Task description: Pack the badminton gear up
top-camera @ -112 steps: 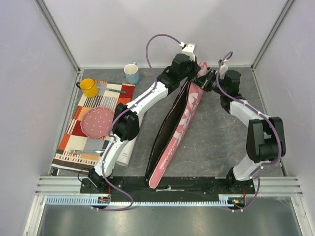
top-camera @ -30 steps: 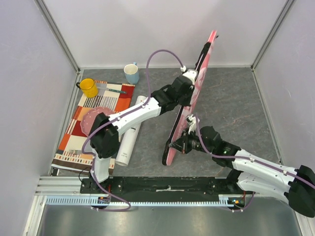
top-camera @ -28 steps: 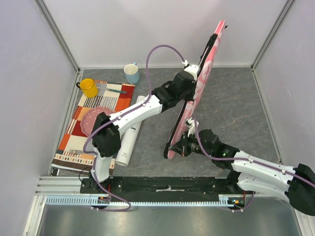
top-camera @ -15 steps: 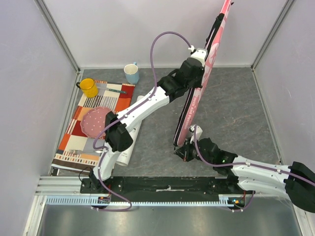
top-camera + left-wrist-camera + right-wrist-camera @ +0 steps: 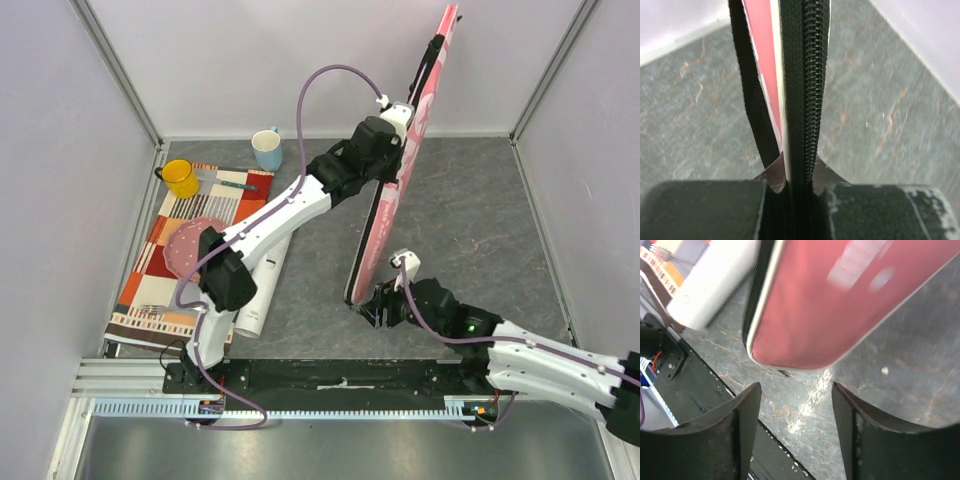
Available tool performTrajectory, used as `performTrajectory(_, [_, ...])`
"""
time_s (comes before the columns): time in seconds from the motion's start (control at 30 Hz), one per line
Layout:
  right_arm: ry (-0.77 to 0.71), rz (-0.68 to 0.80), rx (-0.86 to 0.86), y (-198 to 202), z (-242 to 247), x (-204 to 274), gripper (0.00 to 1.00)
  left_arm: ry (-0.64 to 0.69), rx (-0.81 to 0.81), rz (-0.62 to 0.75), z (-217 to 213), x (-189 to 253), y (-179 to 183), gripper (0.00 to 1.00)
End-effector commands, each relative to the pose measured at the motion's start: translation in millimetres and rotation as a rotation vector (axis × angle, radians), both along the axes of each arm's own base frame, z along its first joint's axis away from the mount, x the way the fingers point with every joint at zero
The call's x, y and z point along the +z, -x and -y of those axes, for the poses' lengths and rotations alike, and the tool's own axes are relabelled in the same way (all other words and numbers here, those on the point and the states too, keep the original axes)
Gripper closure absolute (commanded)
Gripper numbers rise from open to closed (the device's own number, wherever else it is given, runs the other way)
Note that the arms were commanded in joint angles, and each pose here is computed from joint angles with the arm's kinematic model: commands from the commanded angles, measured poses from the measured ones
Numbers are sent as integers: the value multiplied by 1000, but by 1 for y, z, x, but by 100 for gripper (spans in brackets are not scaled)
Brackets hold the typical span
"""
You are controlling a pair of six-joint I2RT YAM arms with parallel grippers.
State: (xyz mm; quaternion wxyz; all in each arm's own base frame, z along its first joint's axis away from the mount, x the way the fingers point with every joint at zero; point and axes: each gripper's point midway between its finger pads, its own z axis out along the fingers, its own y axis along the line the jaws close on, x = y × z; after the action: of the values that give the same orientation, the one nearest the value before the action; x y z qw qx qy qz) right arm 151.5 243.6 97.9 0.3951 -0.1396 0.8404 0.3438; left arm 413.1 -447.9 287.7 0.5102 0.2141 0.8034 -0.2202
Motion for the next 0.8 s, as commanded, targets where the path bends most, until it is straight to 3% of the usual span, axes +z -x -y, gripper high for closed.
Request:
performTrajectory(0.0, [19, 146, 49, 5, 20, 60, 28, 108, -178, 178, -15, 78, 30, 98])
performTrajectory(0.13, [-77, 235, -72, -5, 40, 116, 18, 168, -351, 27, -20, 44, 54, 98])
performTrajectory(0.17, [-71, 252, -125, -12, 47, 125, 13, 205, -365, -38, -24, 37, 53, 98])
performTrajectory(0.3, [-18, 291, -185, -31, 45, 170, 11, 286, -541, -272, -19, -3, 79, 98])
performTrajectory(0.47, [25, 266, -239, -47, 36, 184, 7, 324, -565, -637, -25, -79, 74, 98])
performTrajectory(0.7, [-22, 261, -202, -51, 14, 195, 5, 262, -444, -692, -25, -137, 54, 96])
performTrajectory(0.77, [-10, 254, -211, -53, 15, 189, 5, 235, -412, -680, -27, -147, 49, 77])
